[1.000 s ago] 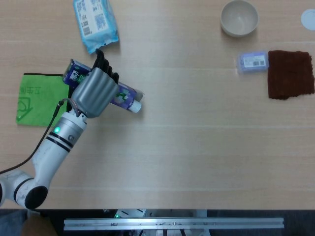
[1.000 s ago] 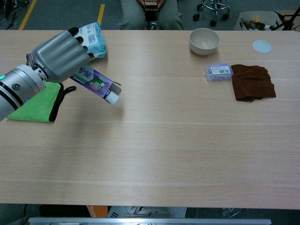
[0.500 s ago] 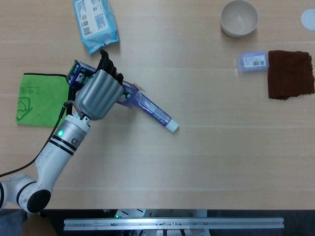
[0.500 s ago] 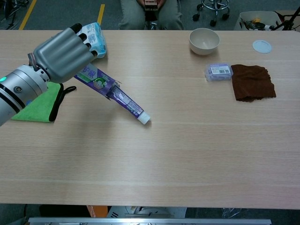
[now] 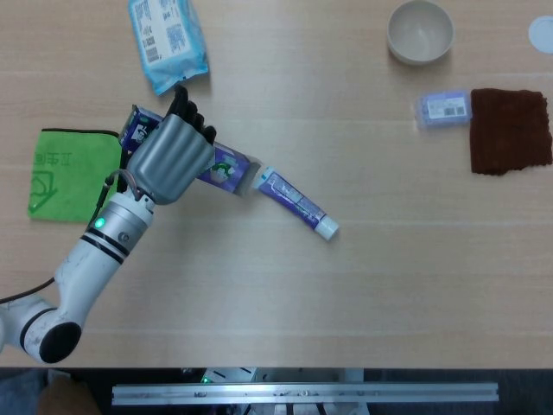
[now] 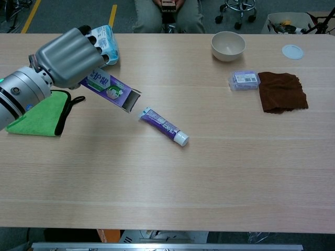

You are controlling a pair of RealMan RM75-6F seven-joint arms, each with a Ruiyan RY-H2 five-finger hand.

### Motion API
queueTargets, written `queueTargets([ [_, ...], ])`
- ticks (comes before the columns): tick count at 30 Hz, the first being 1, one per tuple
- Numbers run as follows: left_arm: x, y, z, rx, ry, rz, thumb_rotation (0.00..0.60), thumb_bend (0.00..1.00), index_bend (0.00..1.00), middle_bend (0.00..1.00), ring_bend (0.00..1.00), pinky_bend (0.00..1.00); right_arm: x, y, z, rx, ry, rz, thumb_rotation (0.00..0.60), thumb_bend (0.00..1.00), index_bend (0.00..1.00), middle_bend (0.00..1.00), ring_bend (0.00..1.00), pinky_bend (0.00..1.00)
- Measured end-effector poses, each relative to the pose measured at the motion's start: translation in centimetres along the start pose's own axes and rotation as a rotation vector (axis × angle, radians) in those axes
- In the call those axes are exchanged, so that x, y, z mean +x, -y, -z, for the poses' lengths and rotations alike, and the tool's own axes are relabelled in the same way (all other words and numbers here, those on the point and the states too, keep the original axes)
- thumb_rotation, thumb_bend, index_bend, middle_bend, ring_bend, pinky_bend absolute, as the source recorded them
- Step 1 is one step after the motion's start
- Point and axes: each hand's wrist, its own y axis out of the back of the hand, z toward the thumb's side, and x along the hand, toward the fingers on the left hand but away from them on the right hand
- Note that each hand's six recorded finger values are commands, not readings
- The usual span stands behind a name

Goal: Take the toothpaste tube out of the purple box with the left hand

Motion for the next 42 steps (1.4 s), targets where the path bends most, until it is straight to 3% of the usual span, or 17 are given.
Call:
queueTargets([
  [8, -0.3, 1.6, -1.6, -0.116, 0.154, 0.037, 0.600, 0.14, 0.47, 0.52, 0.34, 0.23, 0.1, 0.1, 0.1, 0.000, 0.007, -0.001, 0.600, 0.20, 0.39, 0.40, 0.40, 0.45],
  [13, -0.8, 2.6, -3.0, -0.245, 0.253, 0.073, 0.600, 0.14, 0.44, 0.50, 0.33, 0.23, 0.3, 0.1, 0.3, 0.002, 0.014, -0.002, 0.600, 0.20, 0.39, 0.40, 0.40, 0.45],
  [18, -1.1, 3.6, -4.5, -0.328, 0.343, 0.119, 0.600, 0.14, 0.36, 0.46, 0.32, 0.23, 0.3, 0.1, 0.3, 0.003, 0.016, -0.005, 0.600, 0.20, 0.39, 0.40, 0.40, 0.45],
  [21, -0.9, 4.2, -4.8, -0.345, 0.354, 0.145, 0.600, 0.14, 0.28, 0.40, 0.28, 0.23, 0.3, 0.1, 0.4, 0.003, 0.018, -0.005, 0.600, 0.20, 0.39, 0.40, 0.40, 0.45],
  [27, -0.2, 5.5, -3.9, -0.417, 0.295, 0.196, 0.600, 0.14, 0.15, 0.26, 0.20, 0.22, 0.3, 0.2, 0.7, 0.003, 0.025, -0.005, 0.600, 0.20, 0.39, 0.40, 0.40, 0.45],
  [32, -0.2, 5.7, -2.5, -0.478, 0.219, 0.188, 0.600, 0.14, 0.11, 0.22, 0.19, 0.22, 0.0, 0.5, 0.5, 0.001, 0.017, -0.012, 0.600, 0.20, 0.39, 0.40, 0.40, 0.45],
  [38, -1.4, 6.0, 0.9, -0.543, 0.061, 0.144, 0.600, 0.14, 0.11, 0.22, 0.19, 0.22, -0.6, 1.0, 0.1, -0.001, 0.002, -0.026, 0.600, 0.20, 0.39, 0.40, 0.40, 0.45],
  [42, -3.6, 6.7, 3.9, -0.568, -0.088, 0.107, 0.600, 0.14, 0.12, 0.22, 0.19, 0.22, -0.9, 1.0, -0.1, 0.006, -0.003, -0.025, 0.600, 0.20, 0.39, 0.40, 0.40, 0.45],
])
